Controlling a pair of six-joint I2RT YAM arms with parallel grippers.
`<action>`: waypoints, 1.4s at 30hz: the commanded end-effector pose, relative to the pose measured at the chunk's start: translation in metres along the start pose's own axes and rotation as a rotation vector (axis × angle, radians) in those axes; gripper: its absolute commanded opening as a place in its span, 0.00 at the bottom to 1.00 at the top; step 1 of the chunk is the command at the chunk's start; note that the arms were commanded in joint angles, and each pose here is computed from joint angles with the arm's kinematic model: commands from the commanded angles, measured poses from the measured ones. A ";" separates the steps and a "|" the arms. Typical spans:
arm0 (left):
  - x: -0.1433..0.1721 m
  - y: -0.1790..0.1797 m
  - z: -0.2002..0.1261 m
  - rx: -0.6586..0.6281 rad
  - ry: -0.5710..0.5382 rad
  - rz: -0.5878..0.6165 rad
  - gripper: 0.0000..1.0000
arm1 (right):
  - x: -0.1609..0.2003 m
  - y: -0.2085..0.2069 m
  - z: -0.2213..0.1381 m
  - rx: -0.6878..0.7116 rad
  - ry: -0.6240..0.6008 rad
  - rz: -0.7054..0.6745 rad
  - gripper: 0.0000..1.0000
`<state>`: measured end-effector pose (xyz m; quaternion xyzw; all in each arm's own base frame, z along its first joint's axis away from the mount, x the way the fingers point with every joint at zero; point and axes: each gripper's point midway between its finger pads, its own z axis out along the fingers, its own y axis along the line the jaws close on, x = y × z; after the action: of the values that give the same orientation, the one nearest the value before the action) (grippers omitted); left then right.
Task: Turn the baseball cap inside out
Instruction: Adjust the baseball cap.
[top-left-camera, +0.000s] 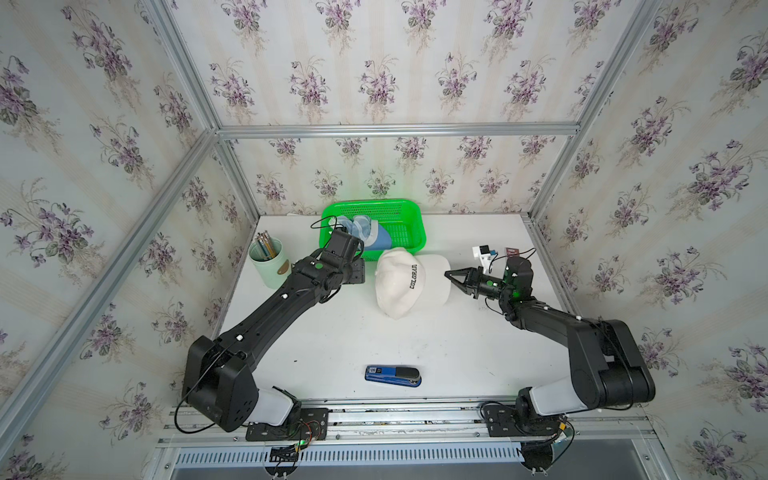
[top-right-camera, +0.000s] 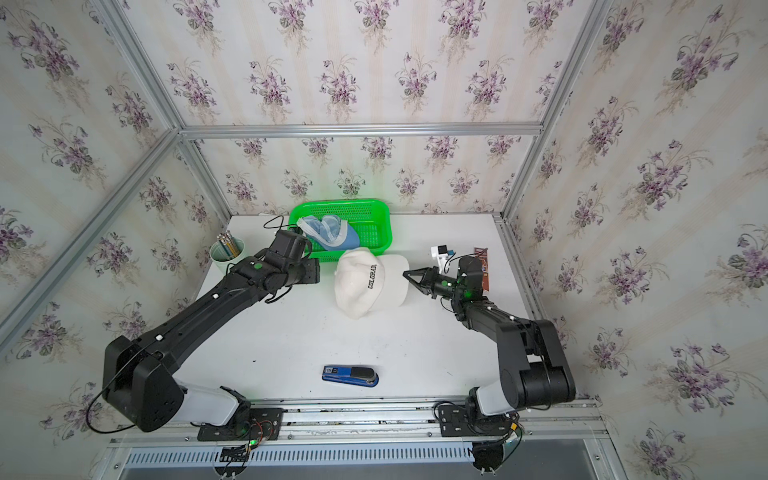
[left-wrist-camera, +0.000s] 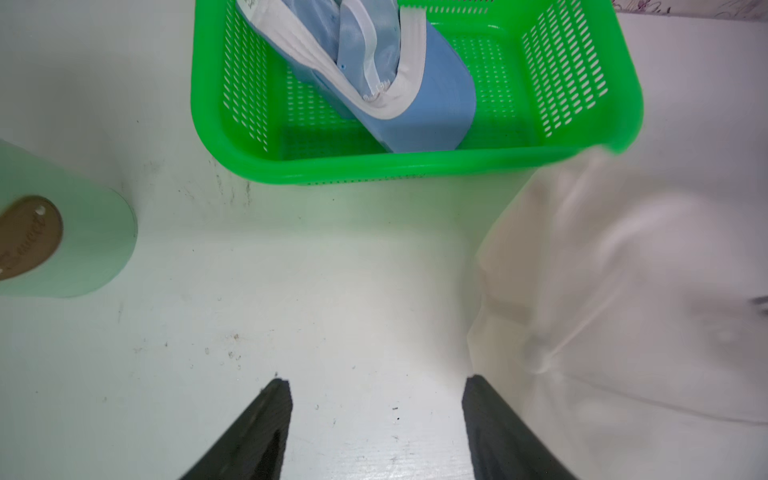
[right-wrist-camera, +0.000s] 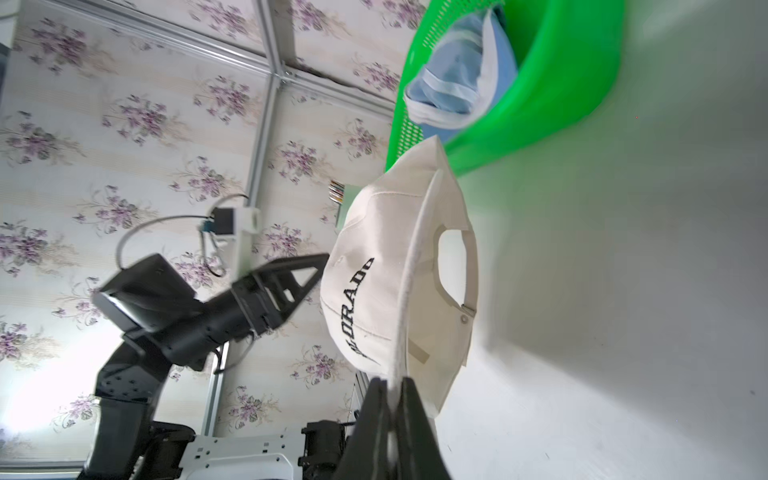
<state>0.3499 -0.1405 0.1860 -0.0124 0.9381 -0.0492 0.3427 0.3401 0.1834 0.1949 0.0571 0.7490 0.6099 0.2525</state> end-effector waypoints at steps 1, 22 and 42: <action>-0.014 -0.012 -0.026 0.029 -0.189 0.027 0.70 | -0.033 0.033 -0.010 -0.030 -0.166 0.096 0.00; 0.012 -0.214 -0.056 -0.149 -0.971 0.869 0.66 | -0.049 0.072 -0.064 -0.019 -0.546 0.749 0.00; -0.054 -0.272 -0.004 -0.512 -1.139 1.190 0.65 | -0.045 0.078 -0.052 -0.041 -0.471 0.816 0.00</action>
<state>0.3842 -0.4032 0.2363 0.3773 0.4880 0.3464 0.7068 0.3388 0.1346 0.2749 0.5004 0.5816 0.6221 0.1560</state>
